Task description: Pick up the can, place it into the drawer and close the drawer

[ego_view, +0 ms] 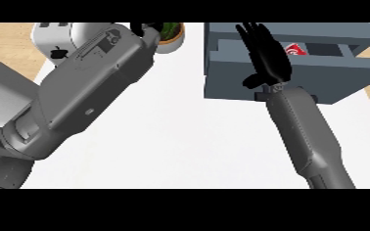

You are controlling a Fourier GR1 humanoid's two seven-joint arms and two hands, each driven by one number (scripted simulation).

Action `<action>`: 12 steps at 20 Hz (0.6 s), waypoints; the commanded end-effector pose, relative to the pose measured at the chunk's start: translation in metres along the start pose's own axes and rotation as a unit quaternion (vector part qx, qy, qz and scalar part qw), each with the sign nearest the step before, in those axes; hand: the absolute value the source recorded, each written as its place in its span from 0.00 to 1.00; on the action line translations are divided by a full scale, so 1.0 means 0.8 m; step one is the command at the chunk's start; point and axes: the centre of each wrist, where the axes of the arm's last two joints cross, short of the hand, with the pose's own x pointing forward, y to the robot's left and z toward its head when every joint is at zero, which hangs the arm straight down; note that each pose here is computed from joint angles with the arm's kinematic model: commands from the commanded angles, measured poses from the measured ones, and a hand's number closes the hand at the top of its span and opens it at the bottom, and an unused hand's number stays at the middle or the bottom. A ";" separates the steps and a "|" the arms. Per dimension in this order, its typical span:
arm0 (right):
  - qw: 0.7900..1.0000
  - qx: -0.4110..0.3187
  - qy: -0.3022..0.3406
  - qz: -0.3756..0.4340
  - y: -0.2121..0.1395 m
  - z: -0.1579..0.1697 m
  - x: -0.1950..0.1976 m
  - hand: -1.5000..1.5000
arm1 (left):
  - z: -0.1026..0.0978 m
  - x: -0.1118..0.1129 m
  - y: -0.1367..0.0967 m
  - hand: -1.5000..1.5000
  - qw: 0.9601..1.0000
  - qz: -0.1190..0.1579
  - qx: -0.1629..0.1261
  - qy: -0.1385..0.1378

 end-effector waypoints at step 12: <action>0.997 -0.049 0.043 0.028 0.037 -0.019 -0.033 0.00 | 0.009 0.015 0.045 0.00 1.000 0.004 0.000 -0.008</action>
